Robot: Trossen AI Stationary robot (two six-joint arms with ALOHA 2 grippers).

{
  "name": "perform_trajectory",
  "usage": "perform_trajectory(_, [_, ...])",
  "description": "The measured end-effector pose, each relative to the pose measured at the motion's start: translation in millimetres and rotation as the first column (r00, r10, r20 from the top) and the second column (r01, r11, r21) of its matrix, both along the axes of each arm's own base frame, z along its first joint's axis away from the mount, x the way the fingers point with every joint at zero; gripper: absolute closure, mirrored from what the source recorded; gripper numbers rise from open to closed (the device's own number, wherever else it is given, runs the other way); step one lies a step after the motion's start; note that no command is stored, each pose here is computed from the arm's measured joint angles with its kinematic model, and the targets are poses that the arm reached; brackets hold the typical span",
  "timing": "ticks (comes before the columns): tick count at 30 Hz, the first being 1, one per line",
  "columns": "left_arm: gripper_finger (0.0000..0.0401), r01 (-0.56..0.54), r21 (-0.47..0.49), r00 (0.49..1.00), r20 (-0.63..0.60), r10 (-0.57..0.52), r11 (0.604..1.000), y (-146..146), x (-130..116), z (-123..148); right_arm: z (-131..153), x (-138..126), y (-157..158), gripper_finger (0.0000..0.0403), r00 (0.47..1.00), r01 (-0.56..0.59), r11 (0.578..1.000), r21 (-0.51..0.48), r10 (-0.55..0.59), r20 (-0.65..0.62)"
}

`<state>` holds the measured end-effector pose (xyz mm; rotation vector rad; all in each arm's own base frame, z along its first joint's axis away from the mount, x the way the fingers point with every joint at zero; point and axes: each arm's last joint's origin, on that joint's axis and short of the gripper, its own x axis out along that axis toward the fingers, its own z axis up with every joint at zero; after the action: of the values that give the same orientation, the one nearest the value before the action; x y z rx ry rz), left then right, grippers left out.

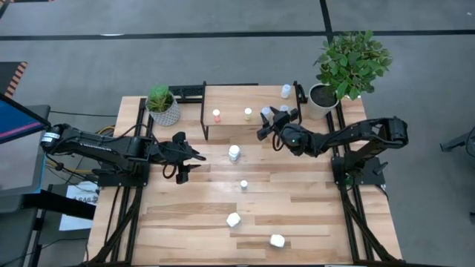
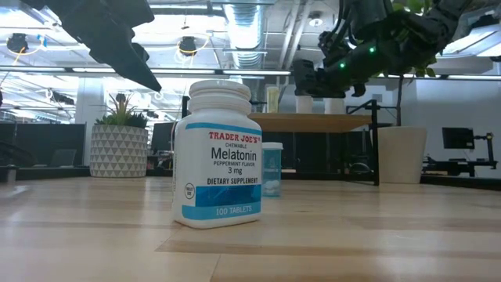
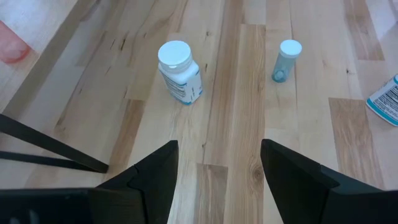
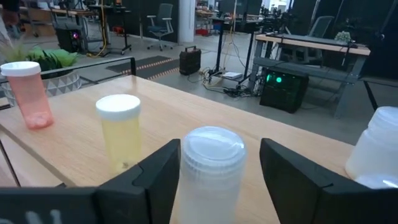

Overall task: Pick and place medicine bottles onto shelf by color
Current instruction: Put the white pill bottle on the shelf, then adjust the white pills bottles

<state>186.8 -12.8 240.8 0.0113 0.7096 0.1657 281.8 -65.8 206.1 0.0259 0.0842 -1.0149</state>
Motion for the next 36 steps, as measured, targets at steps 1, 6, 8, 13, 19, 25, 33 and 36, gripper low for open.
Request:
perform_trajectory(1, [0.0186, 0.000, 0.000, 1.000, 0.000, 0.000, 1.000, 0.0, 0.0, 0.0, 0.7, -0.3, 0.0, 0.0165, 1.000, 0.000, 1.000, -0.001, 0.000, 0.002])
perform_trajectory(6, [0.0186, 0.000, 0.000, 1.000, 0.000, 0.000, 1.000, 0.0, 0.0, 0.0, 7.7, 1.4, 1.6, 0.0164, 1.000, -0.006, 1.000, -0.014, 0.006, 0.013])
perform_trajectory(8, [0.0186, 0.000, 0.000, 1.000, 0.000, 0.000, 1.000, 0.0, 0.0, 0.0, 15.5, 4.4, 4.9, 0.0164, 1.000, -0.018, 0.999, -0.039, 0.019, 0.008])
perform_trajectory(13, [0.0186, 0.000, 0.000, 1.000, -0.001, 0.000, 1.000, 0.0, 0.0, -0.1, 34.2, 12.0, 15.6, 0.0164, 0.998, -0.040, 0.992, -0.121, 0.033, -0.055])
perform_trajectory(19, [0.0186, -0.001, 0.000, 1.000, -0.004, 0.001, 1.000, 0.0, -0.2, -0.3, 65.8, 4.9, 38.5, 0.0164, 0.987, 0.051, 0.974, -0.222, -0.084, -0.139])
perform_trajectory(25, [0.0186, -0.002, 0.000, 1.000, -0.008, 0.002, 1.000, 0.1, -0.5, -0.6, 86.9, -38.3, 67.7, 0.0184, 0.974, 0.028, 0.985, -0.173, -0.065, -0.216])
perform_trajectory(33, [0.0186, 0.000, 0.002, 1.000, -0.011, 0.000, 1.000, 0.1, -0.7, -0.8, 72.4, -111.5, 76.9, 0.0232, 0.960, -0.165, 0.942, 0.294, 0.222, -0.173])
perform_trajectory(36, [0.0186, 0.000, 0.003, 1.000, -0.011, 0.000, 1.000, 0.1, -0.7, -0.8, 66.0, -118.6, 75.7, 0.0250, 0.958, -0.136, 0.920, 0.367, 0.217, -0.189])
